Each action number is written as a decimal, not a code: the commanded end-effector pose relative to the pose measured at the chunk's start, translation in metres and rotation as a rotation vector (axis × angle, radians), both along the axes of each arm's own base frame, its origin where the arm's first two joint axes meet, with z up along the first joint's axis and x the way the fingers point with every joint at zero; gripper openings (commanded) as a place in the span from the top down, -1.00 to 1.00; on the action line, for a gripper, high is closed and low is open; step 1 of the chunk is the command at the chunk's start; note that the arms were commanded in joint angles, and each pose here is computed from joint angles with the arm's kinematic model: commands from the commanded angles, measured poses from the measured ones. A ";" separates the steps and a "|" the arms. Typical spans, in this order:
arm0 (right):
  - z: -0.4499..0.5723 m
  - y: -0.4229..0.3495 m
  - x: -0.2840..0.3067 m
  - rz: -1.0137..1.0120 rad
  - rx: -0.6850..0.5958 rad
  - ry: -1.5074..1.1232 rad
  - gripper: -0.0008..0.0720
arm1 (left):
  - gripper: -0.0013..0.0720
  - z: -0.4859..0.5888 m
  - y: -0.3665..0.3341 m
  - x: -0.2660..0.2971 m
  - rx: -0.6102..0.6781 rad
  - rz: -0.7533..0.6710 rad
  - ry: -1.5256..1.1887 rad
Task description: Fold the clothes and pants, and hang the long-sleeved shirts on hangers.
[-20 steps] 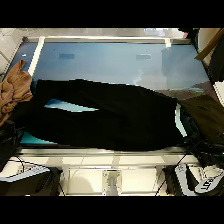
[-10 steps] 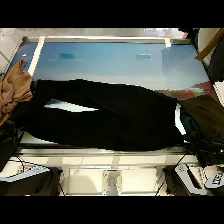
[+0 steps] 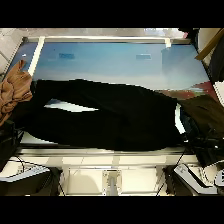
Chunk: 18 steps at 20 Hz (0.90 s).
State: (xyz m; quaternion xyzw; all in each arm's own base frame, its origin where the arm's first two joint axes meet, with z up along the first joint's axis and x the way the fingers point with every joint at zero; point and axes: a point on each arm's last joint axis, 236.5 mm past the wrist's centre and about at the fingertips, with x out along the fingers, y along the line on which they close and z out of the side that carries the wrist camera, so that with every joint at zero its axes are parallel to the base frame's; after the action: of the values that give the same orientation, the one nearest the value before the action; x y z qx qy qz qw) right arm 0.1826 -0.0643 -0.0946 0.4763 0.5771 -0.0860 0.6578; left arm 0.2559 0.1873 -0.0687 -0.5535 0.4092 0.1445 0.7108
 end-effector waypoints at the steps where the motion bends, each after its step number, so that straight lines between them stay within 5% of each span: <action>1: 0.000 0.004 0.012 0.036 -0.015 -0.029 0.54 | 0.95 0.000 0.002 0.000 0.007 0.004 0.000; 2: 0.004 0.005 0.012 0.052 -0.008 -0.028 0.90 | 0.95 0.001 0.005 0.001 0.017 0.008 -0.001; 6: 0.050 0.001 0.009 0.184 0.008 -0.035 0.91 | 0.95 0.034 0.022 0.012 0.084 -0.022 -0.051; 12: 0.150 -0.039 0.011 0.165 -0.137 -0.054 0.91 | 0.96 0.111 0.029 0.039 0.198 -0.126 -0.146; 18: 0.131 -0.030 0.076 0.117 -0.137 -0.047 0.92 | 0.96 0.152 0.026 0.150 0.494 -0.152 -0.168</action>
State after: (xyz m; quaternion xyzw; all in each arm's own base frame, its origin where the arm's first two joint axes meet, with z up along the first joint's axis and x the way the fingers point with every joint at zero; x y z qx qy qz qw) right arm 0.2297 -0.0962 0.0447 0.3861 0.5864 -0.0599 0.7096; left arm 0.3572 0.2050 0.0628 -0.3925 0.3691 0.0964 0.8369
